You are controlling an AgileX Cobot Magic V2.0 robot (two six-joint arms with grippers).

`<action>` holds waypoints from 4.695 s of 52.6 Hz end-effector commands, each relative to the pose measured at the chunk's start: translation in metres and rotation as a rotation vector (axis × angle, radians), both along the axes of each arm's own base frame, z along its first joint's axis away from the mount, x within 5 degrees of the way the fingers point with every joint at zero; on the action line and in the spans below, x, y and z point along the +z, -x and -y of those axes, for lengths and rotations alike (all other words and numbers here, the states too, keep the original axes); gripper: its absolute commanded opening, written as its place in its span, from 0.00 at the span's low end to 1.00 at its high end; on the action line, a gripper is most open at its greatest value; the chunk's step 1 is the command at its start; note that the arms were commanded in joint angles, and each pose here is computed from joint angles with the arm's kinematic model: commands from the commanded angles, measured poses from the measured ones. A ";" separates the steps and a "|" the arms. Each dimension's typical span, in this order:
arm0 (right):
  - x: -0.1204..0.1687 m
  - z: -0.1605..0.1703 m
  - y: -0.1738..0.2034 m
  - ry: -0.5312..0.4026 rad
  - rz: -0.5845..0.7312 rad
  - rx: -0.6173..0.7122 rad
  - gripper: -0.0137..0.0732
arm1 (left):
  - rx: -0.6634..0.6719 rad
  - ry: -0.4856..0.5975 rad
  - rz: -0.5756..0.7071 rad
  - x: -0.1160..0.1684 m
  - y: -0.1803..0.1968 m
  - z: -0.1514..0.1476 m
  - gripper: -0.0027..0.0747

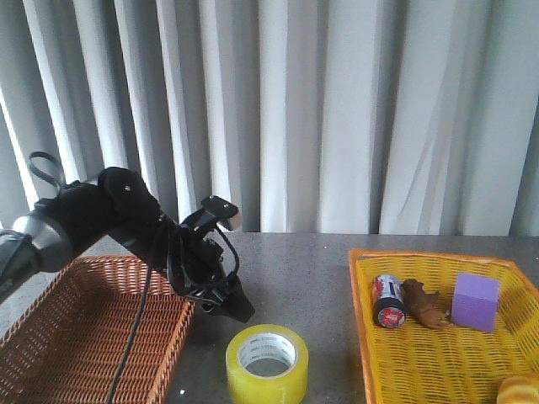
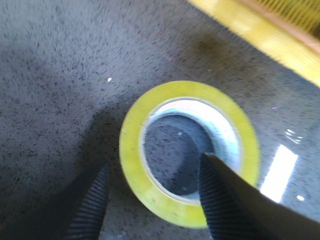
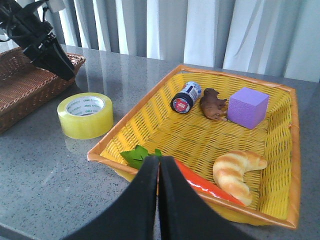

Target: Transfer tape with both arms

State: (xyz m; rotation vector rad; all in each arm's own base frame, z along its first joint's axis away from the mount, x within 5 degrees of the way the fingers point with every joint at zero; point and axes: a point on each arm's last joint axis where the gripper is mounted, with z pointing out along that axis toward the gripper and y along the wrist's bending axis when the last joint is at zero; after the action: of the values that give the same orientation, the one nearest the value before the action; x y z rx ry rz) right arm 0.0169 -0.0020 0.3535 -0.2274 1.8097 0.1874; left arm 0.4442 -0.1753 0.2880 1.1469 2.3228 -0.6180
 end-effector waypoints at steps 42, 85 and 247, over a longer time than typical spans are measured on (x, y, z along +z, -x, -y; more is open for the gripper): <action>0.010 -0.001 -0.003 0.002 0.043 -0.004 0.15 | -0.008 -0.047 -0.024 -0.030 -0.014 0.031 0.55; 0.009 -0.001 -0.003 0.001 0.043 -0.004 0.15 | 0.084 -0.014 0.191 0.087 0.020 -0.016 0.03; 0.009 -0.003 -0.002 -0.031 0.030 0.016 0.15 | 0.866 0.234 0.681 0.143 0.389 -0.162 0.03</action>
State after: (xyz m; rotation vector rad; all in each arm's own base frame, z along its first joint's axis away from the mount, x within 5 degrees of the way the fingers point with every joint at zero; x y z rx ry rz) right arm 0.0156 -0.0003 0.3503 -0.2278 1.8479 0.2194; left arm 0.0648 -0.0129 0.4305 0.1833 1.9342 -0.0767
